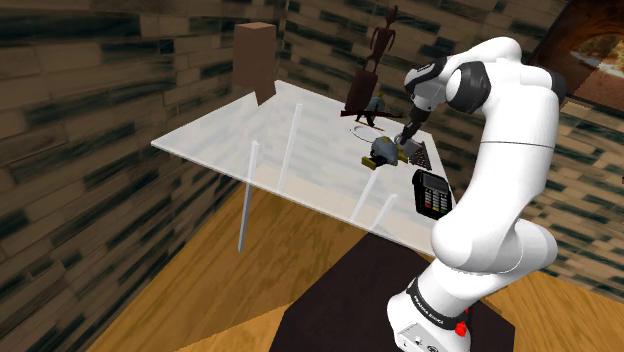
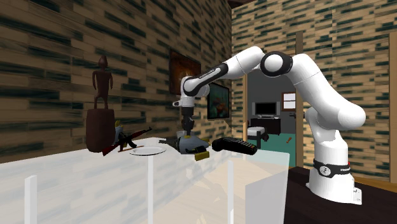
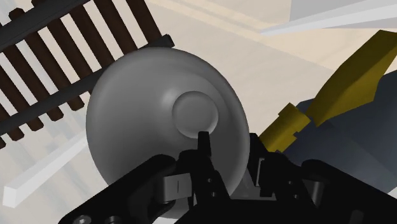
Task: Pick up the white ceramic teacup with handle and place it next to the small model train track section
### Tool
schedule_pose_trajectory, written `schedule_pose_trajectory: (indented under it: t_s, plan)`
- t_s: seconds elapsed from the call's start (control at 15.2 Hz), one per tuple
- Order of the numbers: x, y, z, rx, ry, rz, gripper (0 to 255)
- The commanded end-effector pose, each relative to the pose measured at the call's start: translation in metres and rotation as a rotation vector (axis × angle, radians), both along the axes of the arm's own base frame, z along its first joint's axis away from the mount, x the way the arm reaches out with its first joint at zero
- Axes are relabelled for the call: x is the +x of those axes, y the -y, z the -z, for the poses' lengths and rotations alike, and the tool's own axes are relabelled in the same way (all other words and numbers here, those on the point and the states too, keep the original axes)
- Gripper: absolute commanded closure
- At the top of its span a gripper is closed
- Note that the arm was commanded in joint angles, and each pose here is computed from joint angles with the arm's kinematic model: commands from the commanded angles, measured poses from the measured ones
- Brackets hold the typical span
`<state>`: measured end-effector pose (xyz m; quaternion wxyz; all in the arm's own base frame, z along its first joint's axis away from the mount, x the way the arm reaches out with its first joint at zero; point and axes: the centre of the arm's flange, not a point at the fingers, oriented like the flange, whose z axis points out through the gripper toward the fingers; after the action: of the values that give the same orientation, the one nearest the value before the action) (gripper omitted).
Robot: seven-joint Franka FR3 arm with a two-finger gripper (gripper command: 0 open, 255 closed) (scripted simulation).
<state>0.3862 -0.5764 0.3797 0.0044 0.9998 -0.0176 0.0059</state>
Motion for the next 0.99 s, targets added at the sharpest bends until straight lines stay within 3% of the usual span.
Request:
schedule_pose_trajectory:
  t_s: [0.0,0.33,0.59,0.92]
  plan:
    - [-0.001,0.000,0.005,0.007,-0.006,0.001,0]
    - [-0.001,0.000,0.005,0.007,-0.006,0.001,0]
    - [-0.001,0.000,-0.045,0.007,-0.006,0.001,0]
    - [-0.001,0.000,-0.045,0.007,-0.006,0.001,0]
